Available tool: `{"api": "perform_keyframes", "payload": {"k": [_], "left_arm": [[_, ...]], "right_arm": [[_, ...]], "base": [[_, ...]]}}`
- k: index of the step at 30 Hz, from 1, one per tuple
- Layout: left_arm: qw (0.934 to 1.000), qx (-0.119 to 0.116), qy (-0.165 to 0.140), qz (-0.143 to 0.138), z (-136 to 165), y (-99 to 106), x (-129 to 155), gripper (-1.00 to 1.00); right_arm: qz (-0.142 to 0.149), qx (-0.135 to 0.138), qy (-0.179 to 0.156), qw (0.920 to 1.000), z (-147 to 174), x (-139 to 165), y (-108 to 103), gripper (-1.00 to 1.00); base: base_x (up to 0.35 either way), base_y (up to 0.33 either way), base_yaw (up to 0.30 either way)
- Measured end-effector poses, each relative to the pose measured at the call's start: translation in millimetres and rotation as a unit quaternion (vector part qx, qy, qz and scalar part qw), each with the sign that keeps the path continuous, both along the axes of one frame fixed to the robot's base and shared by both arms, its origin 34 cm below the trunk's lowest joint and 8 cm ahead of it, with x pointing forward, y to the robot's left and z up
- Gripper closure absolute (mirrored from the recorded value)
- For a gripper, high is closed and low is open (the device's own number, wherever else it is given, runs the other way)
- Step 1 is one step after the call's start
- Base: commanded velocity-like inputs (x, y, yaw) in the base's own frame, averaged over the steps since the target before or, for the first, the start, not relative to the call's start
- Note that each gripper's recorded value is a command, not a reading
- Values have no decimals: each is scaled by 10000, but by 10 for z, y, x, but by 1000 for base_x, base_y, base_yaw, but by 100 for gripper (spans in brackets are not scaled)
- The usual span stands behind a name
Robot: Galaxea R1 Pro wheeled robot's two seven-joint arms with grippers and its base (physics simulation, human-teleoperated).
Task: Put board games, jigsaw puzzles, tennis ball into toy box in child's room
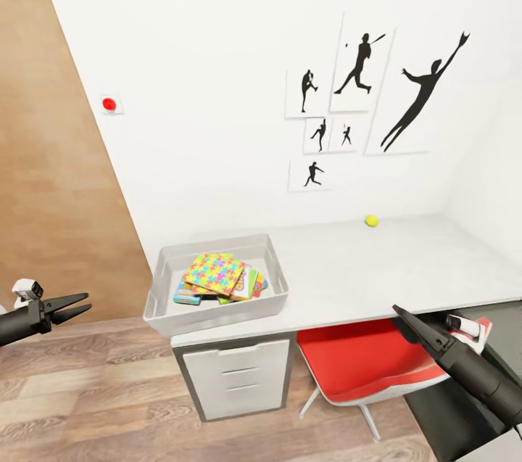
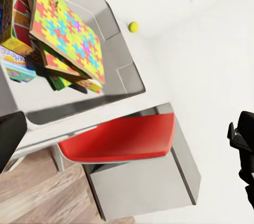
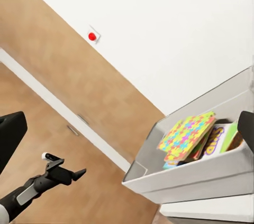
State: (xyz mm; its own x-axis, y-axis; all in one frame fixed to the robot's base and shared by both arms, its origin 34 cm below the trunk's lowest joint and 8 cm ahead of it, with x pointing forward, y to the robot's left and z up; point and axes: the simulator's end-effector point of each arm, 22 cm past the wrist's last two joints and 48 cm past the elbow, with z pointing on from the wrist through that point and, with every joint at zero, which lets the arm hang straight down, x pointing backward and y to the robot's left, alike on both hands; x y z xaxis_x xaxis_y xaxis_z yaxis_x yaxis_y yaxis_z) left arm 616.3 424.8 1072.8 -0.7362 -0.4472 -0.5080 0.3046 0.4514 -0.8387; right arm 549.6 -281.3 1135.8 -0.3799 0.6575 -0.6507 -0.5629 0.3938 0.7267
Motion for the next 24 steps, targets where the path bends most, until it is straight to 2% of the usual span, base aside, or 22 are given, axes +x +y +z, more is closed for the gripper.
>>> {"api": "perform_keyframes", "payload": {"k": [8, 24], "left_arm": [[10000, 4, -61, -6, 61, -3, -10, -100], [9998, 5, -186, -7, 187, -4, -31, -100]], "right_arm": [[-6, -9, -88, 10000, 66, -11, 0, -100], [-8, -21, -245, 9997, 188, -47, 5, -100]], "base": [[0, -221, 77], [0, -102, 77]]}}
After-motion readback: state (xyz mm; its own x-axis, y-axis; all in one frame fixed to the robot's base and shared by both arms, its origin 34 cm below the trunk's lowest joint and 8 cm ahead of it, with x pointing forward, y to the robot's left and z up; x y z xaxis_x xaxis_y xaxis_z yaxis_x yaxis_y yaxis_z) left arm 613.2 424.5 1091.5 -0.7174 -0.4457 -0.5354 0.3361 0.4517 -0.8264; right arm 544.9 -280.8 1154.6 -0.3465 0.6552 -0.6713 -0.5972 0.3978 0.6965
